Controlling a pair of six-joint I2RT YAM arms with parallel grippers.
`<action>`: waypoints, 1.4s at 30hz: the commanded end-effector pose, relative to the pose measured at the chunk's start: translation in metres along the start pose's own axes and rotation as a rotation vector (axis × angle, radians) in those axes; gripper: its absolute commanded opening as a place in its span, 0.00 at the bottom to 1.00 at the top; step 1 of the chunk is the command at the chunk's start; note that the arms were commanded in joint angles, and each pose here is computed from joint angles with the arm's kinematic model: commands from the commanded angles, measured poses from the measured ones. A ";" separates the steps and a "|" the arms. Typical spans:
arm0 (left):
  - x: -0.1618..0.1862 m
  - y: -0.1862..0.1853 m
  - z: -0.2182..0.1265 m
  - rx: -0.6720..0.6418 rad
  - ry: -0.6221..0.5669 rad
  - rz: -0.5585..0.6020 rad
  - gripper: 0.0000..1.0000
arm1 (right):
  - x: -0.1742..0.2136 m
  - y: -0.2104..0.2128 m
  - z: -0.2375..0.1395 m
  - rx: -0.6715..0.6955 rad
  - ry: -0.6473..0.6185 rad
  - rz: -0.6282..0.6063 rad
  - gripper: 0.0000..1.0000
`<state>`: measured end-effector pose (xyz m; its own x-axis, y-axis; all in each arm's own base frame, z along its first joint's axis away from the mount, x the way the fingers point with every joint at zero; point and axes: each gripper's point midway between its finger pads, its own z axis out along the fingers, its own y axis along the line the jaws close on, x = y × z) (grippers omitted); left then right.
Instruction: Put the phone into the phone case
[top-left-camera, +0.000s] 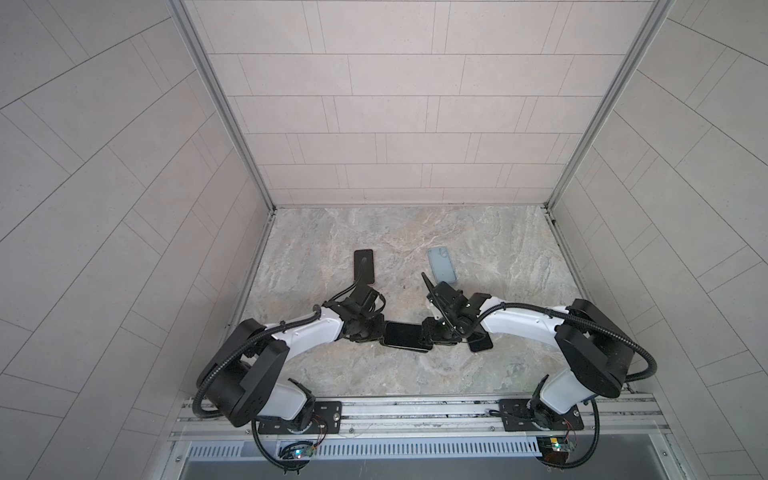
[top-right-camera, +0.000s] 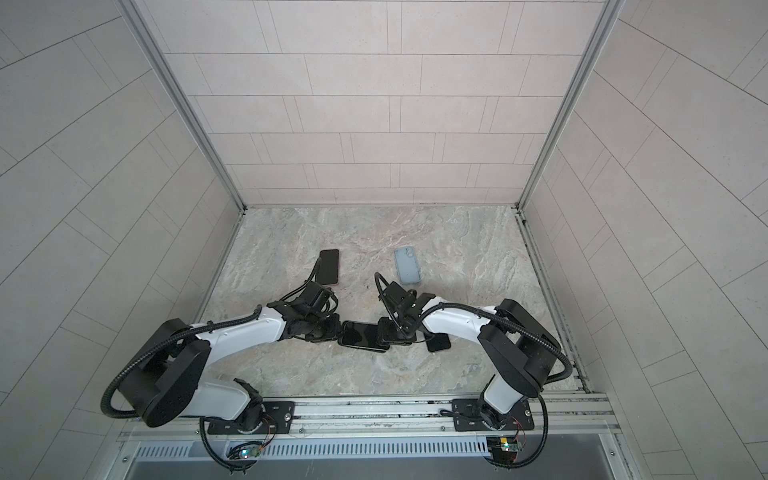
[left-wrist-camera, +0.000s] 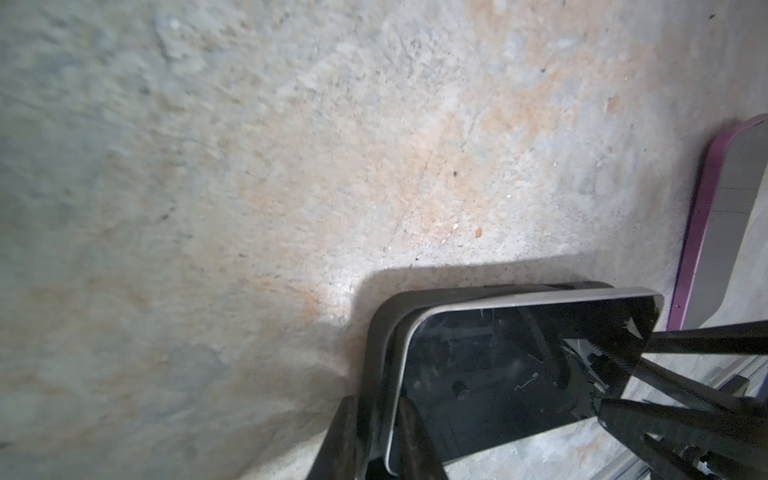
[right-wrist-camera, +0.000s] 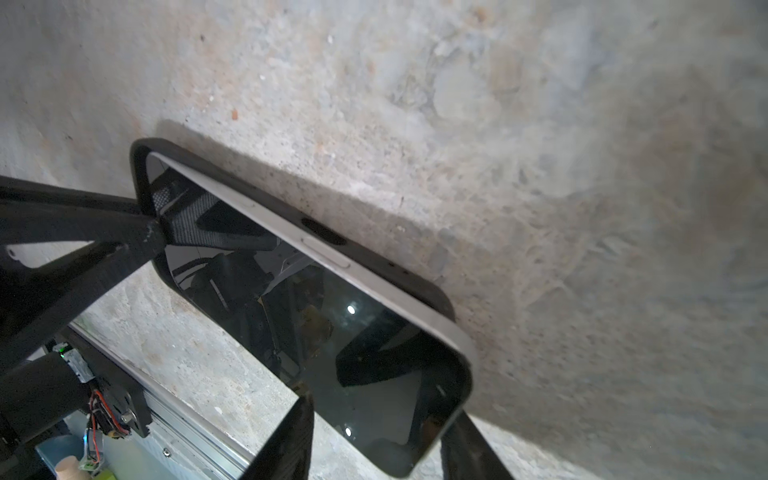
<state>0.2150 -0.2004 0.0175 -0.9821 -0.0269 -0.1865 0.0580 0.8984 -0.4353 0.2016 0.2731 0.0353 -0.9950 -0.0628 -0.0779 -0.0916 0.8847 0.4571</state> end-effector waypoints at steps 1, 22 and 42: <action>0.007 0.006 0.004 -0.029 0.027 0.008 0.11 | -0.006 0.011 -0.004 -0.026 -0.020 -0.037 0.58; 0.001 -0.005 -0.003 0.013 0.007 0.006 0.00 | -0.008 0.006 -0.014 -0.005 -0.063 -0.037 0.48; -0.006 -0.012 -0.006 0.020 -0.001 0.008 0.32 | -0.004 -0.002 -0.015 0.028 -0.059 -0.034 0.37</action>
<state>0.2167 -0.2045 0.0246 -0.9817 -0.0253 -0.1889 0.0636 0.8911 -0.4494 0.2061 0.2664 0.0434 -0.9894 -0.0671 -0.1287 -0.1164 0.8964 0.4277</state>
